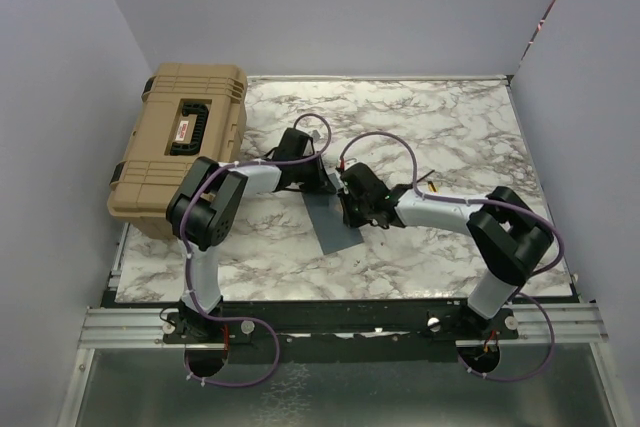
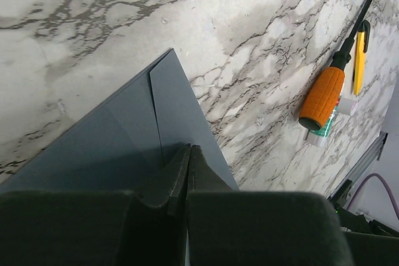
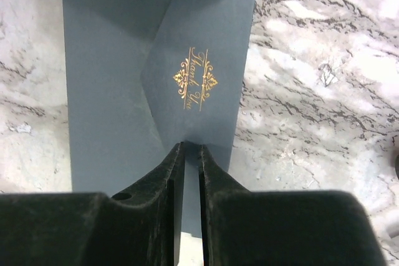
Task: Place the letter into the envelope and seal it
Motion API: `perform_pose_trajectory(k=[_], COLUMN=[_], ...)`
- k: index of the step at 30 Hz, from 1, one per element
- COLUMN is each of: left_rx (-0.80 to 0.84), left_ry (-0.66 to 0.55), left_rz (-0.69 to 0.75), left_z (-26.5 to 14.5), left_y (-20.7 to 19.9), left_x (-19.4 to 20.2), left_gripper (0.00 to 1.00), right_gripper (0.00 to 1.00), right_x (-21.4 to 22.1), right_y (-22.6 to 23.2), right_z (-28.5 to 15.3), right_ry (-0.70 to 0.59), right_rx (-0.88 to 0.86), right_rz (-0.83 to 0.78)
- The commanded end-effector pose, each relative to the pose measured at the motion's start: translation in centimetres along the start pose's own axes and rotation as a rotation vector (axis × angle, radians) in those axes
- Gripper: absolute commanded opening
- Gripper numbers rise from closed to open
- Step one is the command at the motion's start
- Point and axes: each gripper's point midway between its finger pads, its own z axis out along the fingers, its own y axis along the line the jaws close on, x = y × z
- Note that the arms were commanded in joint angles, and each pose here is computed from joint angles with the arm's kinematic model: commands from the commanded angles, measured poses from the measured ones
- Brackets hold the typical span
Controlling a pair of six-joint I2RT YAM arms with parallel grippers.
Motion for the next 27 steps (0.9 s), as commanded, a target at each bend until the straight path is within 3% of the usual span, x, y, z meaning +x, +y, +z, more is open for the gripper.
perform_pose_trajectory(k=[1, 10, 27], left_rx=[-0.153, -0.145, -0.091], left_ry=[0.113, 0.184, 0.173], left_rz=[-0.078, -0.155, -0.232], left_z=[-0.1, 0.2, 0.0], left_y=[6.4, 7.9, 8.3], left_x=[3.8, 6.4, 6.3], left_gripper=[0.0, 0.0, 0.0], right_gripper=[0.17, 0.17, 0.13], right_x=[0.1, -3.9, -3.0], right_y=[0.0, 1.6, 1.5], right_z=[0.0, 1.7, 4.8], right_ry=[0.089, 0.1, 0.159], right_rx=[0.038, 0.062, 0.121], right_rz=[0.045, 0.103, 0.213])
